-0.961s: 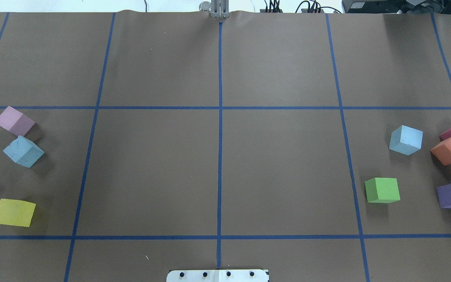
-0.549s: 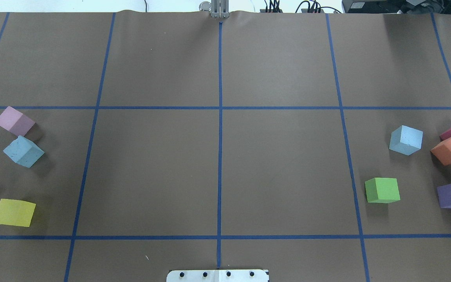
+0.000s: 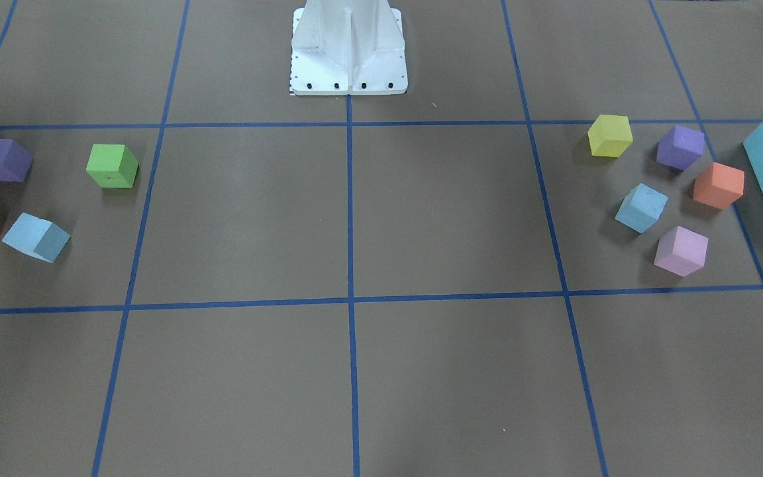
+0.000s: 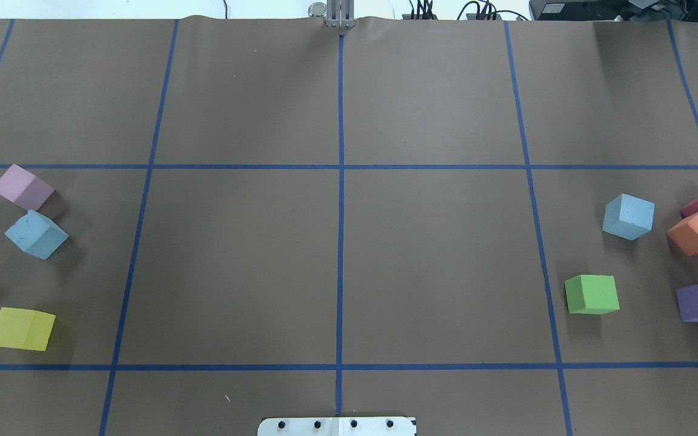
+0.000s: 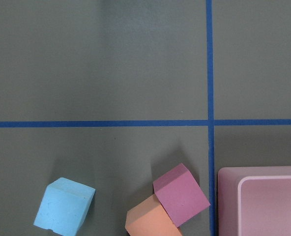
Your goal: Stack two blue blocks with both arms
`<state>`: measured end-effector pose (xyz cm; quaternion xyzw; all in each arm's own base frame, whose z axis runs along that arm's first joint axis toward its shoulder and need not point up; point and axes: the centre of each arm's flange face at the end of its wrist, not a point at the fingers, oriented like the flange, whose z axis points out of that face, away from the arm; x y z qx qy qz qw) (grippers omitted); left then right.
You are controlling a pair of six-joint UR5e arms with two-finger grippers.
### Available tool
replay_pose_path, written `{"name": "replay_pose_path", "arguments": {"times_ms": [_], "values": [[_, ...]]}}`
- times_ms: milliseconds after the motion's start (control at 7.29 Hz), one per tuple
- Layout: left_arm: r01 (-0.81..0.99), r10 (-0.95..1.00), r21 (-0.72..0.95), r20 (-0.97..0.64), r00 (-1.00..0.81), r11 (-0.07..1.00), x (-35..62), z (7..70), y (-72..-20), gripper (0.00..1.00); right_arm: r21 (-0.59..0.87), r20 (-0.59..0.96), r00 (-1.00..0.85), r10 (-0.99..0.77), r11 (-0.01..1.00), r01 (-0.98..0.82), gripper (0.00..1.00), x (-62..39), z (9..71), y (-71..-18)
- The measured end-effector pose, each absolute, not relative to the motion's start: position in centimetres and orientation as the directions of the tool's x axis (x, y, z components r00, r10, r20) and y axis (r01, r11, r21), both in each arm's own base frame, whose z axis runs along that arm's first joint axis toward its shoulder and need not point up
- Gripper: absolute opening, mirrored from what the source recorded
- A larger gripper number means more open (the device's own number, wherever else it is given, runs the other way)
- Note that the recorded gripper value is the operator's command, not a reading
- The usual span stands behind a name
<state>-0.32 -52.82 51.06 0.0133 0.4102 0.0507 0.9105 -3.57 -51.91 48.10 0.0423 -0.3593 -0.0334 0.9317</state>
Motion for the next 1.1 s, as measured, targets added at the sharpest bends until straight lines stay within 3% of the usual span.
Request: {"name": "replay_pose_path", "arguments": {"times_ms": [412, 1098], "values": [[-0.171, 0.187, 0.099, -0.744, 0.642, 0.980, 6.6, 47.6, -53.3, 0.99, 0.154, 0.661, 0.722, -0.204, 0.979, 0.136, 1.00, -10.8, 46.2, -52.0], [-0.232, 0.275, 0.162, -0.728, 0.628, 0.959, 10.2, 48.3, -52.6, 0.99, 0.215, 0.674, 0.678, -0.293, 0.956, 0.200, 1.00, -14.5, 46.4, -51.3]]}}
